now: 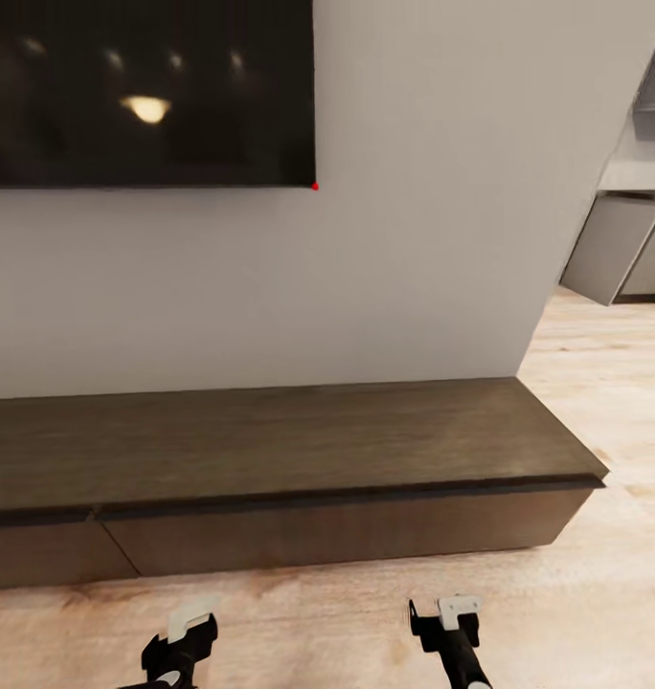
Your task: Place each of the two pumpkins and all three candles from the living room inside a cabinet in the living room (use any cabinet), then make sure every cabinet is closed, and position the cauldron so it is next to a table in the living room.
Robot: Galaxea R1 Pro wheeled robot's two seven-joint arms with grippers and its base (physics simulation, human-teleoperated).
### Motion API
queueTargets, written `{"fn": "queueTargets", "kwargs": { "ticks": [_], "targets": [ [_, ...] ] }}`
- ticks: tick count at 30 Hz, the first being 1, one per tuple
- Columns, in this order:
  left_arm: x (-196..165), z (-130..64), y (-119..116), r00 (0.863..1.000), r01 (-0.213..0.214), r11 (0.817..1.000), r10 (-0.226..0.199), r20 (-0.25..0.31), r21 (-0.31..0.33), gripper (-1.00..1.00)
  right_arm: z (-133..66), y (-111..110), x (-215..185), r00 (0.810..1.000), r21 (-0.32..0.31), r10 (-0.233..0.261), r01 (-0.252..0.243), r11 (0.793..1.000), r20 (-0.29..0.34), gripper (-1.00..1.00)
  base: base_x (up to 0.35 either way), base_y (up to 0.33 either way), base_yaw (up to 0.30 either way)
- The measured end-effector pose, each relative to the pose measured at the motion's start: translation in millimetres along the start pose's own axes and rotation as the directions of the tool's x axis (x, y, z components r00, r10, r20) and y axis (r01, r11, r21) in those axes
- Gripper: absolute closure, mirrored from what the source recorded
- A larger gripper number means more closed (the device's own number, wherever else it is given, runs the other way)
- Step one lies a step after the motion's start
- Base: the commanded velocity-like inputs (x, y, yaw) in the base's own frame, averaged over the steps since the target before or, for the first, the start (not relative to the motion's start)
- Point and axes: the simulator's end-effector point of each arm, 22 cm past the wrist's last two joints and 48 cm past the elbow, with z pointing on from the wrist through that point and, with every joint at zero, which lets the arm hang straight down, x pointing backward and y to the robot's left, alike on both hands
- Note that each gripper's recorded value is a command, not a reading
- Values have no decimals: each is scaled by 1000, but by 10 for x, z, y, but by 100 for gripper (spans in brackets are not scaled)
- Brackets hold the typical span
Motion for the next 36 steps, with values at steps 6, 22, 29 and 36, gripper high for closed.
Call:
{"fn": "queueTargets", "kwargs": {
  "ticks": [6, 22, 29, 36],
  "targets": [
    [-160, -25, 48, 1000, 9, 1000, -9, 30, -3, -100, -19, -51, -144, 1000, 7, 0, 0, 1000, 27, -100, -308, 0, -254],
    [-64, -463, 462, 995, 88, 983, -93, 26, 159, -100, -141, -178, -692, 985, 38, 52, -59, 998, 166, -100, -338, 0, -200],
    [-118, -773, 355, 993, 95, 971, -109, 54, 218, -100, -232, -195, -847, 981, 38, 56, -64, 997, 184, -100, -127, 0, 28],
    [-197, -701, 349, 994, 69, 976, -85, 69, 207, -100, -245, -203, -870, 981, 45, 59, -68, 997, 185, -100, -9, 0, 236]
  ]
}}
